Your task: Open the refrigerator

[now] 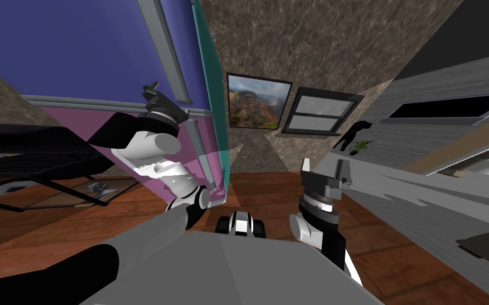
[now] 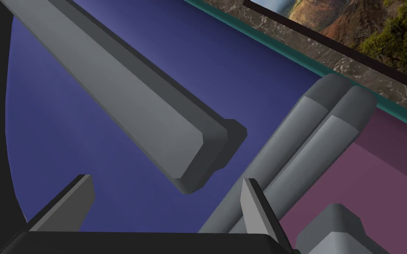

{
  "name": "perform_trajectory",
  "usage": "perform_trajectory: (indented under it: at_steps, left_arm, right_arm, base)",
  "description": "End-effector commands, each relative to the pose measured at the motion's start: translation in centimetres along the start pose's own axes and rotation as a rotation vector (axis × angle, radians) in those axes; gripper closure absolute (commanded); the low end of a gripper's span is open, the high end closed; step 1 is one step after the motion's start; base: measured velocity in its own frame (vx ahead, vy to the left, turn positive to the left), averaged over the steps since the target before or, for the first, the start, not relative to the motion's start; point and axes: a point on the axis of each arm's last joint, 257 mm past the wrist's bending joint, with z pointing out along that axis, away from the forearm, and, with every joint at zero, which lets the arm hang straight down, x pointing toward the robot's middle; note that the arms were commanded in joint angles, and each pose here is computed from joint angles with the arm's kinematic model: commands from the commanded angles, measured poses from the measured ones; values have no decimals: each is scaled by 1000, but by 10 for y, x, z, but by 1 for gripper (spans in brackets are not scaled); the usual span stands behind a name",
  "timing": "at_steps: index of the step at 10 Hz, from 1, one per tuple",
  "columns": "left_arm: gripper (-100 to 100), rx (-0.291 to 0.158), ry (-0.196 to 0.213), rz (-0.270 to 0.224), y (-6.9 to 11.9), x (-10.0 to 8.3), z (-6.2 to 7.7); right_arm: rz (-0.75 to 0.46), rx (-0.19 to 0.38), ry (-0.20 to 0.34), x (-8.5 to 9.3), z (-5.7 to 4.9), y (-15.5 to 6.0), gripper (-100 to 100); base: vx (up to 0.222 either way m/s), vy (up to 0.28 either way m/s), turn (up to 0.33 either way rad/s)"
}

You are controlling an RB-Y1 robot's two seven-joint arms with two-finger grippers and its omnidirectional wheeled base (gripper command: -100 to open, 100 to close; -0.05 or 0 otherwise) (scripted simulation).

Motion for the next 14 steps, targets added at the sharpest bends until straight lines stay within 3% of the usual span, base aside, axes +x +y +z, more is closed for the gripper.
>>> perform_trajectory:
  at_steps: [1, 6, 7, 10, 11, 12, 14]
  left_arm:
    - [-100, -21, -8, -7, 7, 0, 2]
    - [-100, -24, -8, -8, -9, 6, 10]
    - [100, -27, -8, -7, -3, 5, 8]
    - [100, -26, -9, -7, 9, -1, 3]
    - [100, -3, -5, 0, -5, 2, 4]
    - [100, 22, 85, -45, -8, 41, 18]
    - [100, 20, 84, -58, 0, 40, 28]
  right_arm:
    - [0, 0, 0, 0, 0, 0, 0]
    - [0, 0, 0, 0, 0, 0, 0]
    - [0, 0, 0, 0, 0, 0, 0]
    - [0, 0, 0, 0, 0, 0, 0]
    - [0, 0, 0, 0, 0, 0, 0]
    - [0, 0, 0, 0, 0, 0, 0]
    - [0, 0, 0, 0, 0, 0, 0]
  base:
    - [-8, -5, 6]
    - [59, 17, 4]
    - [-27, -3, 6]
    - [-70, -9, 3]
    - [-39, -8, 20]
    - [-205, 113, 148]
    - [-183, 91, -9]
